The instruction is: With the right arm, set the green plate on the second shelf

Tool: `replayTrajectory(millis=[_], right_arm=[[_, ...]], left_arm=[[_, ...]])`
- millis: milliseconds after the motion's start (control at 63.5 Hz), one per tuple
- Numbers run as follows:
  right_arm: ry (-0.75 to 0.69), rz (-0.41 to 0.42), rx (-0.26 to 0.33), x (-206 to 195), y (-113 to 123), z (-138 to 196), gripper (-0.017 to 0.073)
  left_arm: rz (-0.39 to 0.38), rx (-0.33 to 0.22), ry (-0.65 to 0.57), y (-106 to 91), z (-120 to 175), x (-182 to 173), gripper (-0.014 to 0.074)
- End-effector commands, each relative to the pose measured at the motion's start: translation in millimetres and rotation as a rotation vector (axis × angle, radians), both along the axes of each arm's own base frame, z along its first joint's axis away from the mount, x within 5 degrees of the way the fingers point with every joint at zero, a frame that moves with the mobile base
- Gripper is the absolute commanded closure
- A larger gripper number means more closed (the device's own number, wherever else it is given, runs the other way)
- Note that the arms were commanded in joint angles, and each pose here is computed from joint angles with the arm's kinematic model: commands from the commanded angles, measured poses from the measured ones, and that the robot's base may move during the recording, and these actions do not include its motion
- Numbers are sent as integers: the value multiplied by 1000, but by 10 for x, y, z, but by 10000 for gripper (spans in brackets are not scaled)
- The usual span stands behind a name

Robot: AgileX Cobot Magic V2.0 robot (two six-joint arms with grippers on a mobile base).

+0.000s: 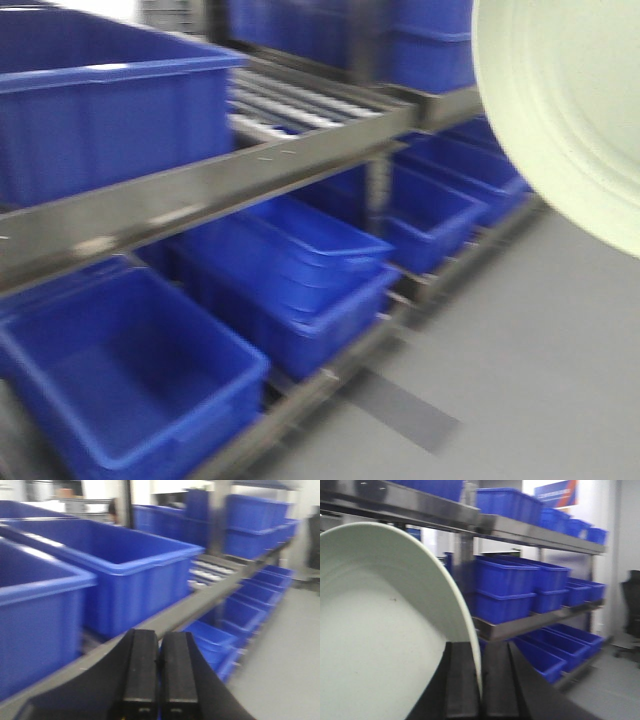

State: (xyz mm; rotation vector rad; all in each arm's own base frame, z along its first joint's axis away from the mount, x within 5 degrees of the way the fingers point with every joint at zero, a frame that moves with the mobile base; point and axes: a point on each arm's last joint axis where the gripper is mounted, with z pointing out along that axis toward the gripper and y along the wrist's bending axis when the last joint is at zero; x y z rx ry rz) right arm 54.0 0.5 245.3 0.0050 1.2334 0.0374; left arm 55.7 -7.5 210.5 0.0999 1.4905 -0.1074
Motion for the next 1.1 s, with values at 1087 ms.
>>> replayTrajectory(millis=[1087], right_arm=[[-128, -6, 13, -53, -9, 194, 506]], left_arm=[[0, -16, -60, 2, -49, -3, 463]])
